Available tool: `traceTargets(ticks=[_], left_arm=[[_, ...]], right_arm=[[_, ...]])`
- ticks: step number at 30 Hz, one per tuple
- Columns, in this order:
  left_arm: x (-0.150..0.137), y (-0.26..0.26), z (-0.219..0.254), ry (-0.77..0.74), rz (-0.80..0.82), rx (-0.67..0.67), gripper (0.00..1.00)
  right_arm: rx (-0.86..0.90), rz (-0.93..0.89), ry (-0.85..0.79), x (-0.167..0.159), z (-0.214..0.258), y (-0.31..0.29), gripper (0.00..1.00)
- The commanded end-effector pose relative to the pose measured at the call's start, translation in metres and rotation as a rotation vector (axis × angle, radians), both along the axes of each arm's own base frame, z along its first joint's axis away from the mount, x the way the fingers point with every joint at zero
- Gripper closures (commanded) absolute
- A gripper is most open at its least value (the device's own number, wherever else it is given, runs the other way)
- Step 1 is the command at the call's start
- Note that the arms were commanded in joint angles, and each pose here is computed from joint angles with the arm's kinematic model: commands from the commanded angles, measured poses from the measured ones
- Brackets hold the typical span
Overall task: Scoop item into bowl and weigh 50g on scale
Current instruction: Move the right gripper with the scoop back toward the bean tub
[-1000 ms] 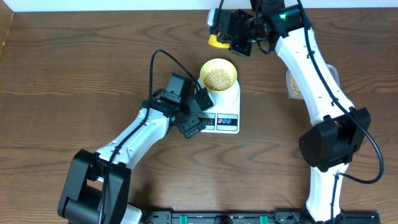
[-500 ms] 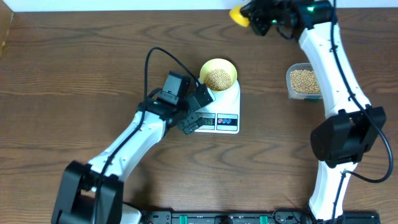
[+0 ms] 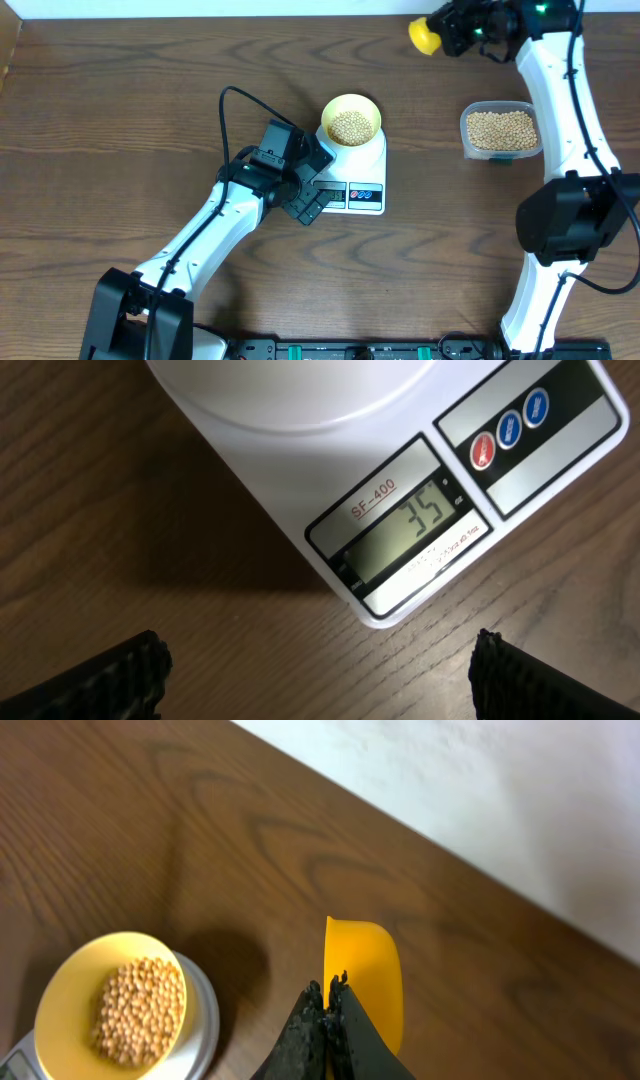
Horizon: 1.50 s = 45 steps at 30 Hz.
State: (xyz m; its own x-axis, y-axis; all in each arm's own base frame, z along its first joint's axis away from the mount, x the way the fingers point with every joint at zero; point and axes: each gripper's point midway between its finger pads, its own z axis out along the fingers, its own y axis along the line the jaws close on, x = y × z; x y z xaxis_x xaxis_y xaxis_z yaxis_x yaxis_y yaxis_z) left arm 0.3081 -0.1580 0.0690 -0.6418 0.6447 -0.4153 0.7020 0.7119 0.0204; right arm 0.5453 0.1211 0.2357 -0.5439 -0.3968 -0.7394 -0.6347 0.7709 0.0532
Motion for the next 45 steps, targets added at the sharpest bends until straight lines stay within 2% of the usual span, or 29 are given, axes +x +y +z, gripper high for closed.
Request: traceTargets(ticks=[1,7,11,14,17,20,26,34,45], left_arm=[[0.0,-0.004,0.002,0.008,0.026,-0.03,0.02],[-0.001,-0.005,0.002,0.011,0.022,-0.037,0.02],[0.007,-0.009,0.006,-0.039,-0.018,-0.04,0.02],[-0.002,-0.016,0.006,-0.034,-0.14,-0.048,0.02],[-0.024,-0.024,0.003,0.003,-0.33,-0.068,0.02],[-0.037,-0.021,-0.001,0.02,-0.44,-0.036,0.02],[-0.041,-0.024,-0.001,0.014,-0.489,-0.038,0.02],[-0.049,-0.037,0.001,-0.003,-0.577,-0.044,0.02],[-0.045,-0.038,0.001,-0.021,-0.575,-0.041,0.02]], right_arm=[[0.026,-0.021,0.003,-0.008,0.019,-0.005,0.99],[-0.035,-0.069,0.076,-0.018,0.003,-0.019,0.99],[-0.071,-0.105,0.076,-0.016,0.001,-0.029,0.99],[-0.068,-0.145,0.087,-0.019,0.006,-0.036,0.99],[-0.062,-0.191,0.105,-0.028,0.015,-0.049,0.99],[-0.034,-0.258,0.13,-0.037,0.026,-0.066,0.99],[-0.003,-0.369,0.236,-0.055,0.02,-0.099,0.99],[-0.115,-0.548,0.317,-0.07,0.003,-0.151,0.99],[-0.191,-0.581,0.427,-0.078,-0.037,-0.164,0.99]])
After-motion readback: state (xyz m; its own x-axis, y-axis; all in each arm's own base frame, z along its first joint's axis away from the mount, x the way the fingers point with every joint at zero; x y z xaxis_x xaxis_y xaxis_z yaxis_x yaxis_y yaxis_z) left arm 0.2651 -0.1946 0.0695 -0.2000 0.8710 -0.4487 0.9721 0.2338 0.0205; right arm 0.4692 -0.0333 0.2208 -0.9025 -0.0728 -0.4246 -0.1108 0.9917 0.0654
